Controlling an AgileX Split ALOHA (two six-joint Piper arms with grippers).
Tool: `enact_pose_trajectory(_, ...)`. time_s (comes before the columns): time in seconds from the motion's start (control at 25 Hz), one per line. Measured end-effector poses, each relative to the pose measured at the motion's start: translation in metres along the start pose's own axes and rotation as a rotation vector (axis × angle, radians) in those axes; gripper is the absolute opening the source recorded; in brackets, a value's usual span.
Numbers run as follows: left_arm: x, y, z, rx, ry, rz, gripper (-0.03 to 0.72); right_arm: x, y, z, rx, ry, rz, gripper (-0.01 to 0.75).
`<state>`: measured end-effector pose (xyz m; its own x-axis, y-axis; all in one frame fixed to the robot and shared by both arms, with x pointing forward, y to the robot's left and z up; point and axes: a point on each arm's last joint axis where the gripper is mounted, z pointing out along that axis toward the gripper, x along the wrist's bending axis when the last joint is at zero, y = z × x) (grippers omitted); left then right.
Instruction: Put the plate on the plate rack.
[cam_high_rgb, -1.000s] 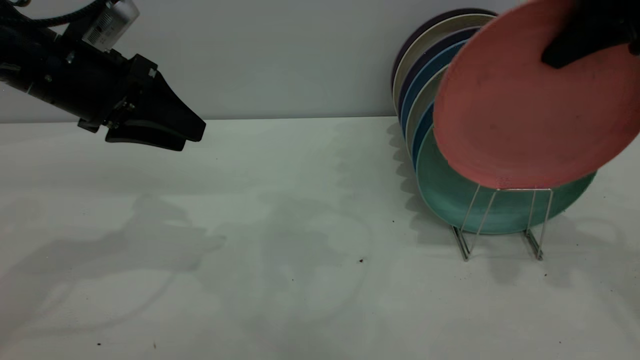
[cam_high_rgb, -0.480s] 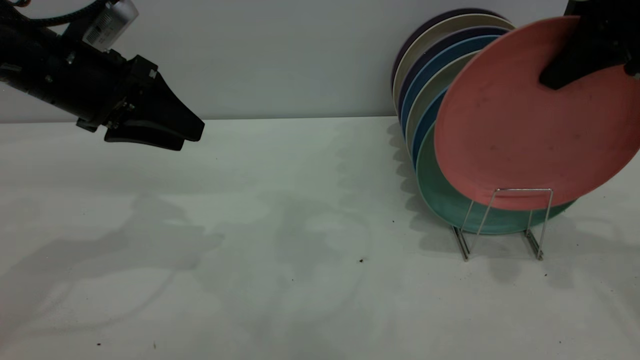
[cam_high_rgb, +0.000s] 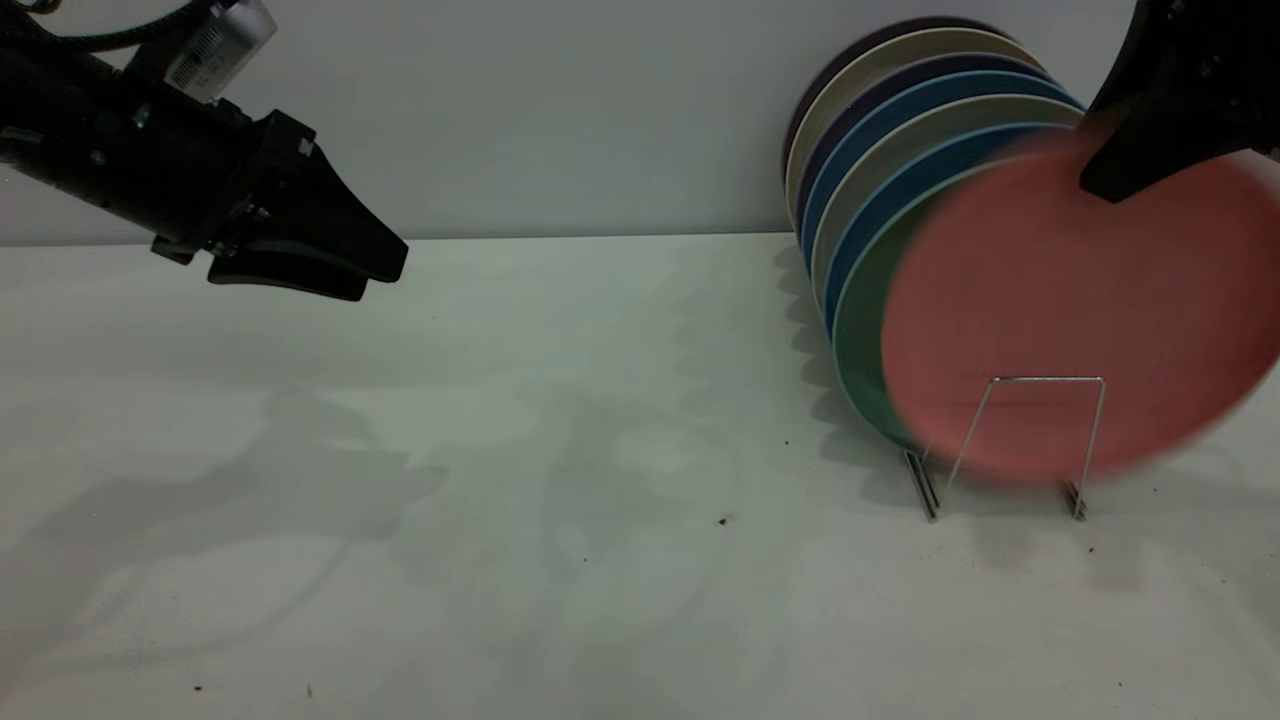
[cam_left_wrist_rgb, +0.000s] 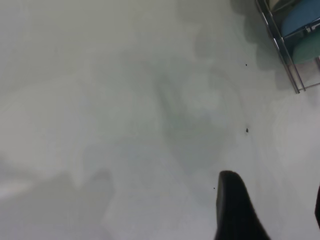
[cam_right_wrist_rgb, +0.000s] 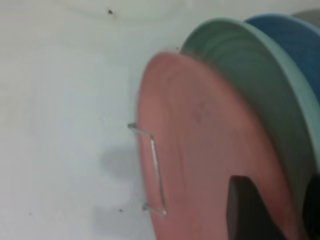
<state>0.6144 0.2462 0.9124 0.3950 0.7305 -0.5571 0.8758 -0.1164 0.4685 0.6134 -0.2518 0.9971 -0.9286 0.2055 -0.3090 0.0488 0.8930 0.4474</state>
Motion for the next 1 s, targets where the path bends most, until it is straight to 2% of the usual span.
enact_pose_trajectory(0.28,0.001,0.000,0.000,-0.004,0.015,-0.031,0.419,0.006,0.002,-0.001,-0.022,0.065,0.092,0.311)
enact_pose_trajectory(0.4,0.003,-0.001,-0.003,0.021,0.052,-0.047,0.419,0.009,0.008,-0.006,-0.054,0.097,0.249,0.311)
enact_pose_trajectory(0.48,0.003,0.000,-0.006,0.039,0.078,-0.048,0.419,0.010,0.014,-0.016,-0.069,0.093,0.445,0.311)
enact_pose_trajectory(0.56,0.002,0.005,-0.019,0.091,0.165,-0.047,0.419,0.010,0.019,-0.028,-0.073,0.074,0.651,0.311)
enact_pose_trajectory(0.6,0.001,0.005,-0.022,0.106,0.189,-0.051,0.419,0.010,0.019,-0.028,-0.073,0.074,0.651,0.311)
enact_pose_trajectory(0.64,-0.002,0.010,-0.037,0.143,0.271,-0.061,0.419,0.011,0.021,-0.040,-0.047,0.058,0.857,0.311)
enact_pose_trajectory(0.68,-0.004,0.013,-0.050,0.181,0.353,-0.083,0.419,0.013,0.021,-0.046,-0.018,0.052,0.944,0.311)
enact_pose_trajectory(0.72,-0.005,0.014,-0.061,0.201,0.421,-0.101,0.419,0.015,0.019,-0.049,0.015,0.045,1.008,0.311)
enact_pose_trajectory(0.76,-0.008,0.015,-0.073,0.220,0.487,-0.117,0.419,0.015,0.019,-0.049,0.015,0.045,1.008,0.311)
enact_pose_trajectory(0.8,-0.012,0.014,-0.084,0.235,0.537,-0.138,0.419,0.020,0.013,-0.055,0.119,0.026,1.122,0.311)
enact_pose_trajectory(0.88,-0.019,0.011,-0.104,0.276,0.625,-0.142,0.419,0.026,0.004,-0.061,0.242,-0.008,1.163,0.311)
enact_pose_trajectory(1.0,-0.034,0.005,-0.131,0.268,0.672,-0.151,0.419,0.036,-0.001,-0.075,0.322,-0.054,1.185,0.311)
